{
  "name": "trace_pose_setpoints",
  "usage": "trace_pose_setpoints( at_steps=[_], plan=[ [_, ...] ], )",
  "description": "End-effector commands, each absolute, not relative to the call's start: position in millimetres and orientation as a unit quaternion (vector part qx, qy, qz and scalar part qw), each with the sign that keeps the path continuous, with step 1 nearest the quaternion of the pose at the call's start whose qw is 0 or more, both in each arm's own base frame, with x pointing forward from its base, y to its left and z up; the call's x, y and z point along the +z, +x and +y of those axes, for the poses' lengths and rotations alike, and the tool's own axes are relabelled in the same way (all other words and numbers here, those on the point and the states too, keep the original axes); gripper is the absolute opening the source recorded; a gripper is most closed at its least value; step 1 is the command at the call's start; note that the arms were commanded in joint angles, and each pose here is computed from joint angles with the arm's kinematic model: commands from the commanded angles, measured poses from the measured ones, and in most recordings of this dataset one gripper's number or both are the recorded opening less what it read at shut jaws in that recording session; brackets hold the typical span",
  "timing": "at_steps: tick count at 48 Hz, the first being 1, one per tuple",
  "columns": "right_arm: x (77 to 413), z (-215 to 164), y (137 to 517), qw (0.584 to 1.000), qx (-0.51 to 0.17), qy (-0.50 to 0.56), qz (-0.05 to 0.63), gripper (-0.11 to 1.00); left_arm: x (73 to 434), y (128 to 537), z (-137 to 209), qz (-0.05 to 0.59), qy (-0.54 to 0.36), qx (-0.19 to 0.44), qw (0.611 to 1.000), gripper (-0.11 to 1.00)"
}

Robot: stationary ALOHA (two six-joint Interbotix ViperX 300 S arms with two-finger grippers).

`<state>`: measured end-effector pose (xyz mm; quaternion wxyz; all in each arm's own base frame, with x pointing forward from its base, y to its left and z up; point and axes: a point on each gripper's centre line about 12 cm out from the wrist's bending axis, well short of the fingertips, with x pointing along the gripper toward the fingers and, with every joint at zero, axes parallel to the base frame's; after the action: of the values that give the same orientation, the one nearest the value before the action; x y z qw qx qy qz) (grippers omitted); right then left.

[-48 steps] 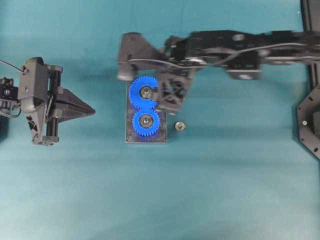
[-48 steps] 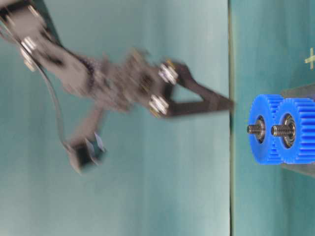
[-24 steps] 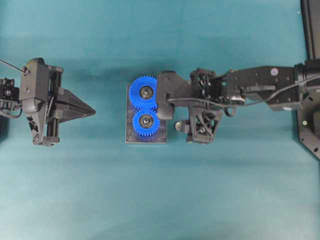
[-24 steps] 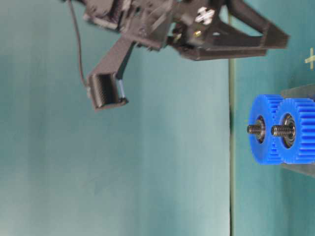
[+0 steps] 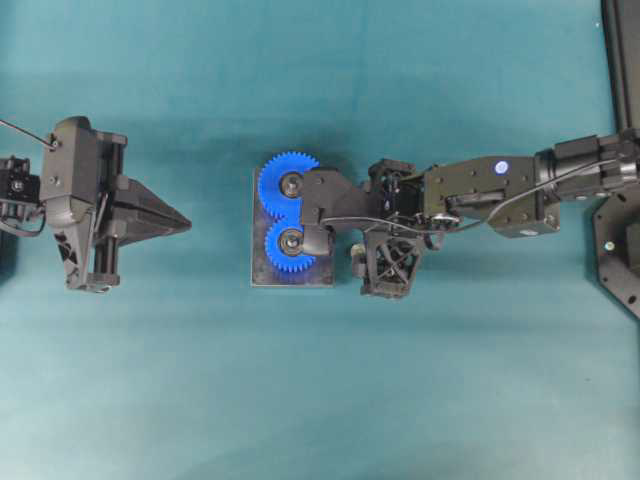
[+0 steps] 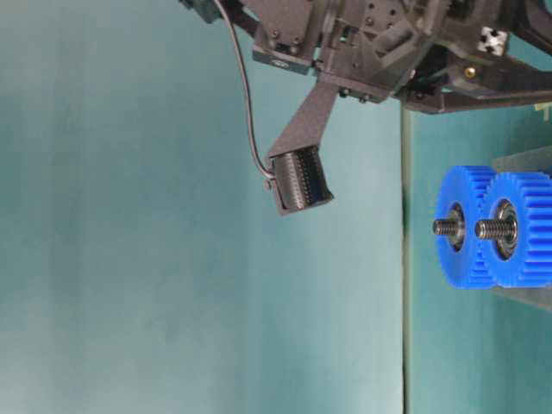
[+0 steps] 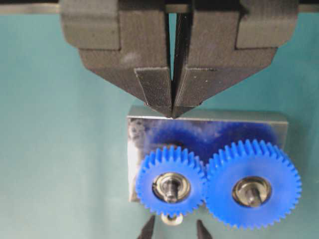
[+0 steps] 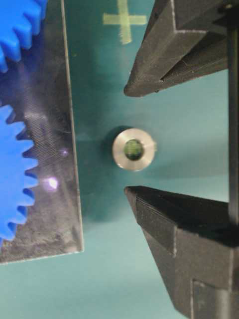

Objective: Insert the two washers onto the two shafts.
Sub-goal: 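Move the right gripper to the lower silver washer and grasp it, then carry the lower washer to the lower blue gear's shaft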

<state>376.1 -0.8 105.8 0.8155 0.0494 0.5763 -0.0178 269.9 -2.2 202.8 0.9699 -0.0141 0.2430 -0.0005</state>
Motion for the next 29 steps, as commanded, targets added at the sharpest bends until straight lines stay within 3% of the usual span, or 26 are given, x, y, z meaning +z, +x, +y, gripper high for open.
trace_pose_setpoints(
  at_steps=[1, 23, 29],
  plan=[
    [113, 1, 381, 0.824, -0.018, 0.052, 0.564, 0.76, 211, 274, -3, 0.23, -0.013, -0.002, 0.973, 0.0],
    [99, 9, 380, 0.814, -0.01, 0.046, 0.579, 0.75, 208, 274, -3, 0.233, -0.013, -0.002, 0.972, 0.0],
    [97, 9, 378, 0.81, -0.01, 0.046, 0.584, 0.68, 207, 274, -3, 0.236, -0.013, -0.002, 0.972, 0.0]
  ],
)
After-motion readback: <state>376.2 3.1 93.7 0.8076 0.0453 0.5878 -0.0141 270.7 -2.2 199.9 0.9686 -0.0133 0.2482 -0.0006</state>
